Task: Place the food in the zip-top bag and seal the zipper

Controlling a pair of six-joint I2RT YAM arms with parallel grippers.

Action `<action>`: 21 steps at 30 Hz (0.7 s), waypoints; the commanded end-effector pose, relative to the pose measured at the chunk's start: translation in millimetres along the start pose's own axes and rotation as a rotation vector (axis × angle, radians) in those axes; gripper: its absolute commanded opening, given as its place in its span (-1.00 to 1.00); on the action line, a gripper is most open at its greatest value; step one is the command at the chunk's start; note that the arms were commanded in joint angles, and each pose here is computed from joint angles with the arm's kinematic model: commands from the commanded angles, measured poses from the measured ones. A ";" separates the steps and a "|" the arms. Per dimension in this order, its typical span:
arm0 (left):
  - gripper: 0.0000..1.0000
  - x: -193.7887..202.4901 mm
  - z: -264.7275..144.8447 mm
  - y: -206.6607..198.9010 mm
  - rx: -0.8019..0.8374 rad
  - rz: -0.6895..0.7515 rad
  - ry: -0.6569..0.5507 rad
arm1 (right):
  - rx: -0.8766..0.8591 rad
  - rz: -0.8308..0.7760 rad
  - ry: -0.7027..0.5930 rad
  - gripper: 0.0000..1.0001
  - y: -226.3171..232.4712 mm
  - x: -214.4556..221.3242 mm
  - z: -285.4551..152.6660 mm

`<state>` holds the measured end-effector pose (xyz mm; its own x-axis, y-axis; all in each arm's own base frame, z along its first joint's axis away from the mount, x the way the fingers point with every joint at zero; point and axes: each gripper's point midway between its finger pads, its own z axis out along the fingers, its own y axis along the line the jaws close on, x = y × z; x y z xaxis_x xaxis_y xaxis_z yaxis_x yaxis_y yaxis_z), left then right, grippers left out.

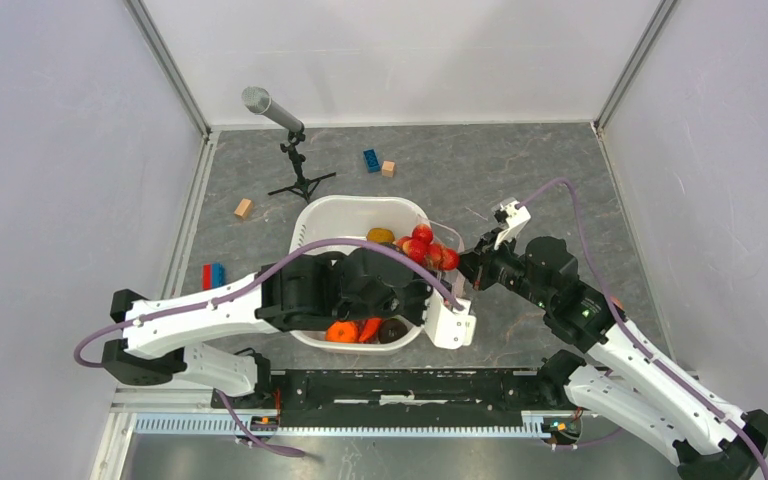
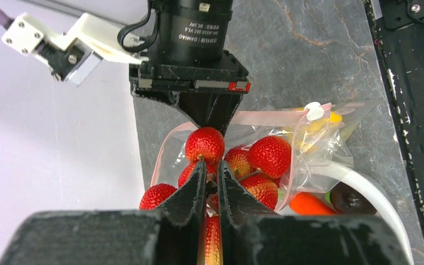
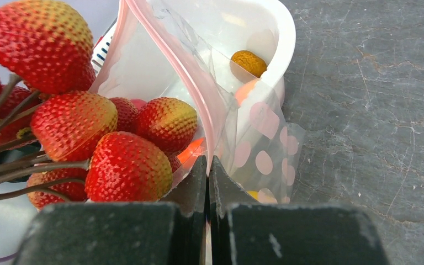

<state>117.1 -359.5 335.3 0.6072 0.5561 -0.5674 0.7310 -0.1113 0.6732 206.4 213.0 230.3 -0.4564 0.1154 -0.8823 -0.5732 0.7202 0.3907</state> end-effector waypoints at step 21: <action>-0.96 -50.5 -16.2 -10.9 -0.015 0.442 -0.225 | 0.030 0.011 -0.044 -1.00 -3.9 -6.9 -6.9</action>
<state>86.3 -367.9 331.5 0.8624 0.3936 -0.3184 0.4571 -0.3350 0.8239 205.3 207.1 231.1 -0.4482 0.1319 -0.8842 -0.5573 0.7321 0.3917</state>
